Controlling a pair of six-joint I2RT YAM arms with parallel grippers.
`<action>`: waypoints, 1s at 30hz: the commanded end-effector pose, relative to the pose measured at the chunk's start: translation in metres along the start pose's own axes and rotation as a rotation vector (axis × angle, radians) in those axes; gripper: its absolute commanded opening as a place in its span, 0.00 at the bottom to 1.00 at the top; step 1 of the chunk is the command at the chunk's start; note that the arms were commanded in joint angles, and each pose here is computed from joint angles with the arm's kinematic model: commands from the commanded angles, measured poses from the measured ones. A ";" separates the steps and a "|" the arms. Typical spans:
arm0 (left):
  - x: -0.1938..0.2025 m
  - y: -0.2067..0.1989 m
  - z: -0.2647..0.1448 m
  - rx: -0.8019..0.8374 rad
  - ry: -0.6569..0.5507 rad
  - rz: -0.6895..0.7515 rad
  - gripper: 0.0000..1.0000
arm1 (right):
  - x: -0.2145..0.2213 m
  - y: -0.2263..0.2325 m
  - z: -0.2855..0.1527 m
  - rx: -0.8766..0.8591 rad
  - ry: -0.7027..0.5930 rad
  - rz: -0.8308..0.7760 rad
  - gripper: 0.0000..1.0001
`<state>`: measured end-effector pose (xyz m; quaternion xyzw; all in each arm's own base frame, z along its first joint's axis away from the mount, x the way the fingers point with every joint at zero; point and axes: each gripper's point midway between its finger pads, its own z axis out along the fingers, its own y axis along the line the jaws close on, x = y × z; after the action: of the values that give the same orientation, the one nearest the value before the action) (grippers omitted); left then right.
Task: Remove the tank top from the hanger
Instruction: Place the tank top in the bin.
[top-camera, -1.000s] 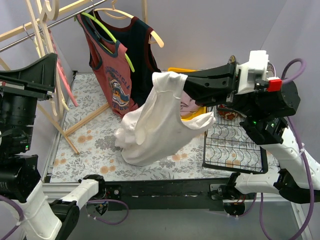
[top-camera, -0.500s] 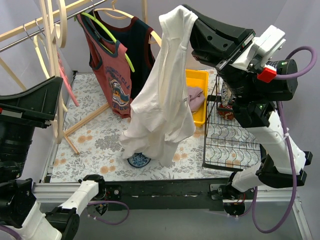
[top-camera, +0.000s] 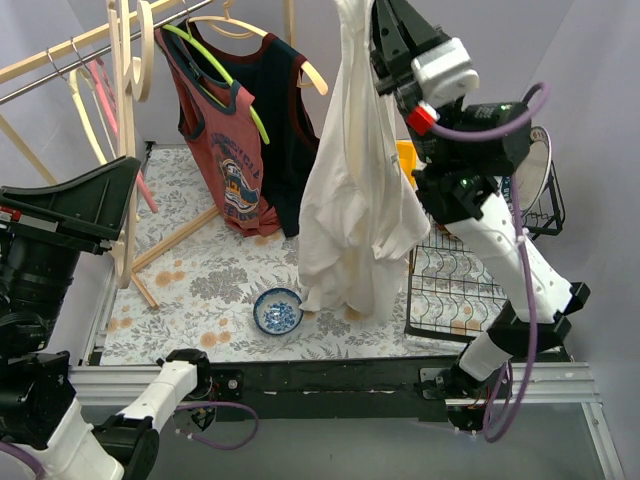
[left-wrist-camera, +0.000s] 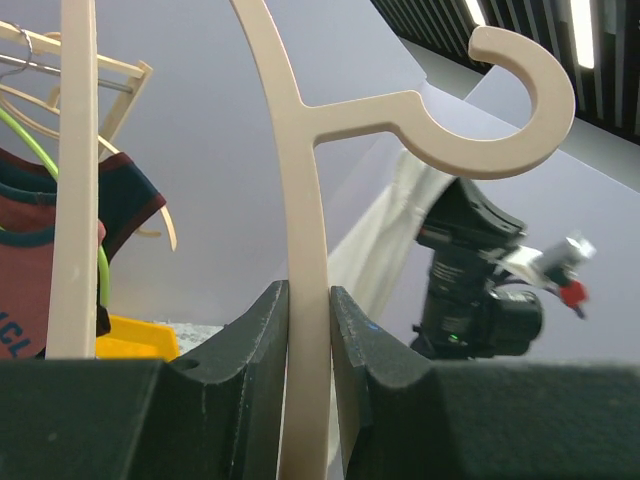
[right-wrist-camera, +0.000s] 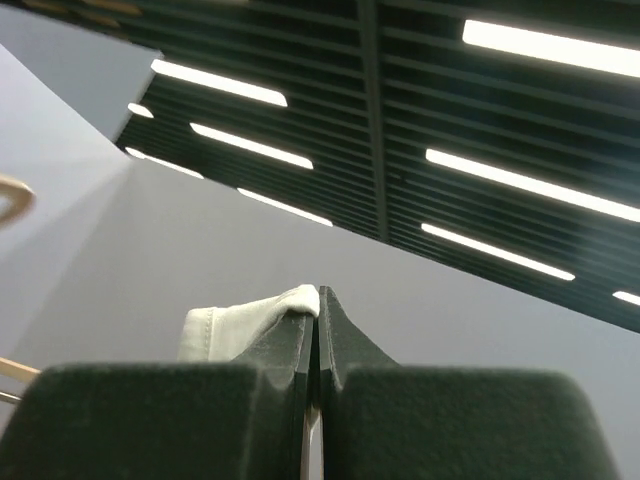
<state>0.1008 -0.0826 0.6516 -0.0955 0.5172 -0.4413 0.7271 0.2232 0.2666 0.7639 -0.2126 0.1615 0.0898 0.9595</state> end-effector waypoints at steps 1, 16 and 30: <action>-0.006 -0.018 -0.009 0.053 -0.009 -0.003 0.00 | 0.038 -0.059 -0.010 0.170 0.037 -0.209 0.01; -0.009 -0.025 -0.020 0.071 -0.024 0.003 0.00 | 0.266 -0.004 -0.178 0.082 0.660 0.068 0.01; -0.010 -0.026 -0.027 0.064 -0.035 0.023 0.00 | 0.330 0.086 -0.342 -0.015 1.348 0.395 0.67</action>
<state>0.0630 -0.0820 0.6613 -0.0789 0.4915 -0.4527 0.7398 0.4442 0.2279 0.3246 -0.2213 0.7064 0.0704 0.6687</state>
